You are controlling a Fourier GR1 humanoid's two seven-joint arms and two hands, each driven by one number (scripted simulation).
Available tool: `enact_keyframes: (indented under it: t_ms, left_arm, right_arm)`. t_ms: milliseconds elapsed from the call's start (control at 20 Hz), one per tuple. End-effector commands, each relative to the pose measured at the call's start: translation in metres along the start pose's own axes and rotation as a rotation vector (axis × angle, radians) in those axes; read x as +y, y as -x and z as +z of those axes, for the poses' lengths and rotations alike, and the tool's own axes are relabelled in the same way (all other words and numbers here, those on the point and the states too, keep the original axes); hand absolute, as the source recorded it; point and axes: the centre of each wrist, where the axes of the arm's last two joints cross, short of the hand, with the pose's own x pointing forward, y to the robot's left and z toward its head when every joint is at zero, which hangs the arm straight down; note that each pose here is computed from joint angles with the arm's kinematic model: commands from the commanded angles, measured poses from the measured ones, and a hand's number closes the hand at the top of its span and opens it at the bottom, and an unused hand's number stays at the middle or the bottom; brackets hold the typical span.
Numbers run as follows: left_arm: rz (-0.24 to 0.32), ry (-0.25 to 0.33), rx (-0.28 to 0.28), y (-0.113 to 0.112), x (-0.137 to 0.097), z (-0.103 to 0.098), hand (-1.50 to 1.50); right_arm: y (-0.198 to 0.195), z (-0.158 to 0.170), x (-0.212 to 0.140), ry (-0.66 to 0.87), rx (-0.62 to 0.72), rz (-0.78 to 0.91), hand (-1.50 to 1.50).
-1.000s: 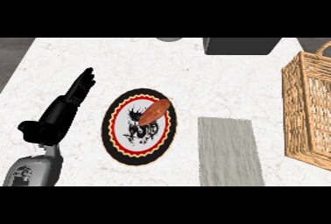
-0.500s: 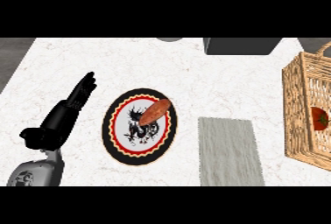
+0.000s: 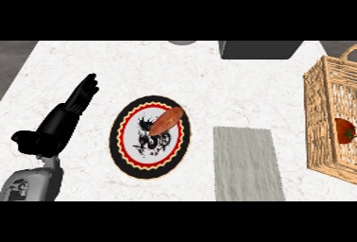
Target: Pick the tomato from the placemat and place it in the basket
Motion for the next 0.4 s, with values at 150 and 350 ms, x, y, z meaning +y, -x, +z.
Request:
enact_keyframes:
  t_ms: [150, 350]
  left_arm:
    - [0.009, -0.002, 0.032, -0.009, -0.009, -0.012, 0.00]
    - [0.005, 0.001, 0.005, -0.014, -0.002, -0.012, 0.00]
  right_arm:
    - [-0.016, -0.017, -0.028, 0.069, 0.096, -0.208, -1.50]
    - [0.000, -0.027, -0.063, 0.064, 0.183, -0.273, -1.50]
